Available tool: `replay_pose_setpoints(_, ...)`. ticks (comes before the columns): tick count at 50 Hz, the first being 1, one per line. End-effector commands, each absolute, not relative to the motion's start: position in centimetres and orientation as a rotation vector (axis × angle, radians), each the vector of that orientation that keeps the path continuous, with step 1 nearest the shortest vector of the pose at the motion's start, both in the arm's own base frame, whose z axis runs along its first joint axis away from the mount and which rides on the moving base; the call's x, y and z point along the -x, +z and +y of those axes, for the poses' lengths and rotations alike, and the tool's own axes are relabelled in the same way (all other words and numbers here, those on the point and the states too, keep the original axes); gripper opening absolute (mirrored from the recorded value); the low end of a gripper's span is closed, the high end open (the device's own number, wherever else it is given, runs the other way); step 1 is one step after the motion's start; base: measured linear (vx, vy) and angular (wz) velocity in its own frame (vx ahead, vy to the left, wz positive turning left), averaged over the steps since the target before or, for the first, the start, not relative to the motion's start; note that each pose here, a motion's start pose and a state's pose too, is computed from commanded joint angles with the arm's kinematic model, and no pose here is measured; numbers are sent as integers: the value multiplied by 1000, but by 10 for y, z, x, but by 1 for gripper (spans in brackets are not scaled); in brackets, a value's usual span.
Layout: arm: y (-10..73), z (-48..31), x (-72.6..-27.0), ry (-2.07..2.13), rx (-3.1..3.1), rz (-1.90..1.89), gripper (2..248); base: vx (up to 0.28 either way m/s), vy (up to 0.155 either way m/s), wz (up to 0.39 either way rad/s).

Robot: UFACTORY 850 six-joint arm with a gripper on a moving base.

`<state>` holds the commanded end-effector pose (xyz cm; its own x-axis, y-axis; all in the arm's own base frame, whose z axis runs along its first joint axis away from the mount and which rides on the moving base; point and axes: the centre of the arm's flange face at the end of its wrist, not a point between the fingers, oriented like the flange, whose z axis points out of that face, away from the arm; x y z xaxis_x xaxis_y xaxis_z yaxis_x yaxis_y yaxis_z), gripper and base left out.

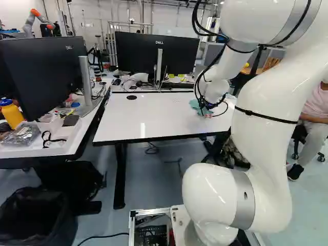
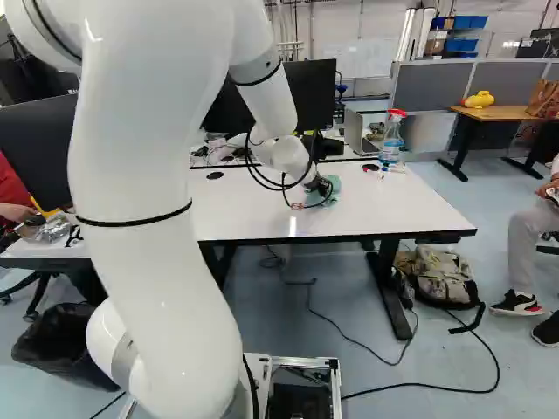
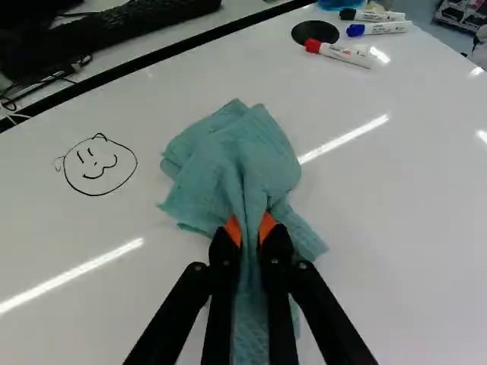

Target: Clean the table with the green towel

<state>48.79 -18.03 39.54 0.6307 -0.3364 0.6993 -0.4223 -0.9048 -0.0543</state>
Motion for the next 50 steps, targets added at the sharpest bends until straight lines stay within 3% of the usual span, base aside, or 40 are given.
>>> replay_pose_setpoints(50, 422, -103, -452, 1210, -2788, -463, 45, 0, 0, 0)
